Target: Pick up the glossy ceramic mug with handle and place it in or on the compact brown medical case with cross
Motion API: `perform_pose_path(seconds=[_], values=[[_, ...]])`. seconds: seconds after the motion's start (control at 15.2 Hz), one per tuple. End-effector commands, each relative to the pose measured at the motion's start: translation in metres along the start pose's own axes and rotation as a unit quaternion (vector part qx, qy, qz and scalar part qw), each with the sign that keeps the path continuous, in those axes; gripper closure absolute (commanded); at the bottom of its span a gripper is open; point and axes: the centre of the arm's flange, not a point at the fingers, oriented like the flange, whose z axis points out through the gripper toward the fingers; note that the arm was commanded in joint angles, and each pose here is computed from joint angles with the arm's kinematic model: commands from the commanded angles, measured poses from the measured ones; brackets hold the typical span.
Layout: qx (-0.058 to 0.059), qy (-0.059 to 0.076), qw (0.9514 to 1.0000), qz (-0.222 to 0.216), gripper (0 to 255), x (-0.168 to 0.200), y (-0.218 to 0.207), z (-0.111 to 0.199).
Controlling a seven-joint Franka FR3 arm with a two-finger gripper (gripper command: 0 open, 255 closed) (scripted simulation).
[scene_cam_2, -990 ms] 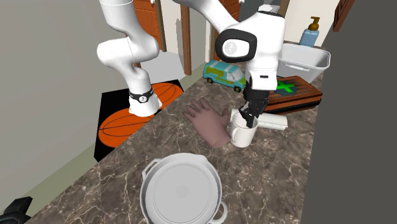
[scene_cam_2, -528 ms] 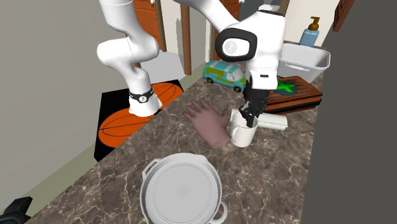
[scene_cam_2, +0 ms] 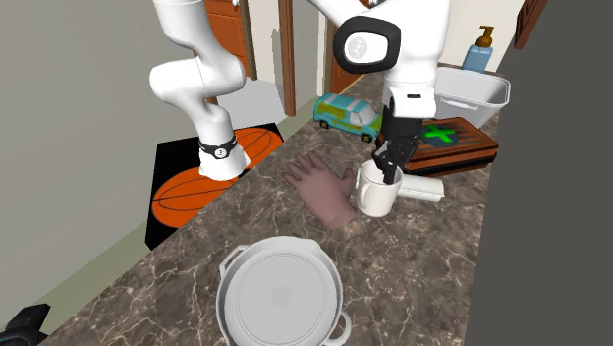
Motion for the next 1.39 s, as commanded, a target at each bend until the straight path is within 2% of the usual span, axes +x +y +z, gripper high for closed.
perform_pose_path(seconds=[0.0, 1.32], values=[[0.000, 0.000, 1.0000, 0.000, 255, 0.002, 0.000, -0.011], [0.000, 0.000, 1.0000, 0.000, 255, 0.018, 0.008, -0.115]])
